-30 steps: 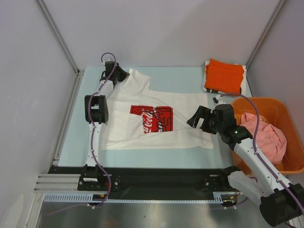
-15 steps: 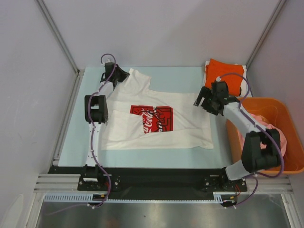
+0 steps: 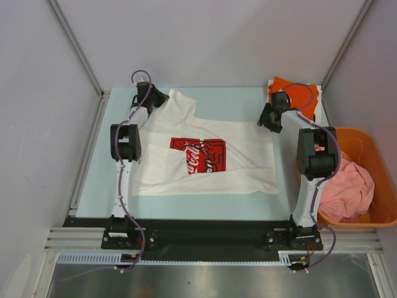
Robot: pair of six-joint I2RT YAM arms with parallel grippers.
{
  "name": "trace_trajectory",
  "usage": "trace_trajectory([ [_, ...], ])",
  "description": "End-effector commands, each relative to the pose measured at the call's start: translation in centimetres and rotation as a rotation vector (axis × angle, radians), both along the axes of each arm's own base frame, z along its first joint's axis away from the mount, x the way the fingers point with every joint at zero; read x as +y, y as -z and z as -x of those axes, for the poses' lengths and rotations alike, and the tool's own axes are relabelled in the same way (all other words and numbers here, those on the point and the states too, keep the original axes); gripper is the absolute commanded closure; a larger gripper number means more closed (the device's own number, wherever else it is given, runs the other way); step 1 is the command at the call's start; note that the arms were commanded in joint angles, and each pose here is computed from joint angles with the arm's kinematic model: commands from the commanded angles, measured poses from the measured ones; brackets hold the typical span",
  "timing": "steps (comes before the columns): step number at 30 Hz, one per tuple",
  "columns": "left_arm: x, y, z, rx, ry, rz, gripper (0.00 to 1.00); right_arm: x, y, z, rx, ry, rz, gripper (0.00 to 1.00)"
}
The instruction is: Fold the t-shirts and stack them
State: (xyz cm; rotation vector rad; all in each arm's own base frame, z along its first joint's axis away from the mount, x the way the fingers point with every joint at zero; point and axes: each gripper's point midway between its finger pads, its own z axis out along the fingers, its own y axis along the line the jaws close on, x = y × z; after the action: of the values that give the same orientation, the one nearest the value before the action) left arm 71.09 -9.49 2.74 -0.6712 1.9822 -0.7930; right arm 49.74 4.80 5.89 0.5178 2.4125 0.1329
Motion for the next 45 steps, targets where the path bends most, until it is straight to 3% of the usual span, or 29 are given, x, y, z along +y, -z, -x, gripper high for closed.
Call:
trace_trajectory([
  [1, 0.4, -1.5, 0.2, 0.004, -0.004, -0.01, 1.0, -0.9, -0.2, -3.1, -0.063, 0.005, 0.038, 0.38],
  [6, 0.3, -1.5, 0.1, 0.004, -0.001, -0.014, 1.0, -1.6, 2.0, -4.2, -0.068, 0.0, 0.063, 0.43],
  [22, 0.2, -1.6, 0.1, 0.003, 0.005, -0.016, 1.0, -2.5, 2.2, -5.7, -0.058, 0.001, 0.099, 0.47],
  [25, 0.2, -1.6, 0.0, 0.003, 0.003, -0.016, 1.0, -2.1, 2.1, -6.0, -0.057, -0.026, 0.096, 0.55],
  [26, 0.2, -1.8, 0.0, 0.0, 0.005, -0.016, 1.0, -1.8, 2.3, -6.0, -0.049, -0.041, 0.093, 0.69],
  [29, 0.2, -1.6, 0.0, 0.003, 0.003, -0.016, 1.0, -1.4, 2.6, -6.0, -0.036, -0.06, 0.1, 0.81],
  [34, 0.2, -1.7, 0.0, 0.003, 0.002, -0.017, 1.0, -1.4, 2.6, -5.7, -0.032, -0.06, 0.099, 0.9],
  [36, 0.2, -1.7, 0.0, 0.004, -0.002, -0.016, 1.0, -1.4, 2.6, -5.6, -0.03, -0.057, 0.104, 1.0],
  [43, 0.8, -1.7, 0.6, 0.035, -0.05, -0.053, 1.0, 1.0, 0.5, -4.2, -0.054, -0.087, 0.072, 1.0],
  [45, 0.6, -3.4, 1.4, 0.028, -0.028, -0.083, 1.0, 1.8, -0.6, -3.8, -0.066, -0.099, 0.073, 1.0],
])
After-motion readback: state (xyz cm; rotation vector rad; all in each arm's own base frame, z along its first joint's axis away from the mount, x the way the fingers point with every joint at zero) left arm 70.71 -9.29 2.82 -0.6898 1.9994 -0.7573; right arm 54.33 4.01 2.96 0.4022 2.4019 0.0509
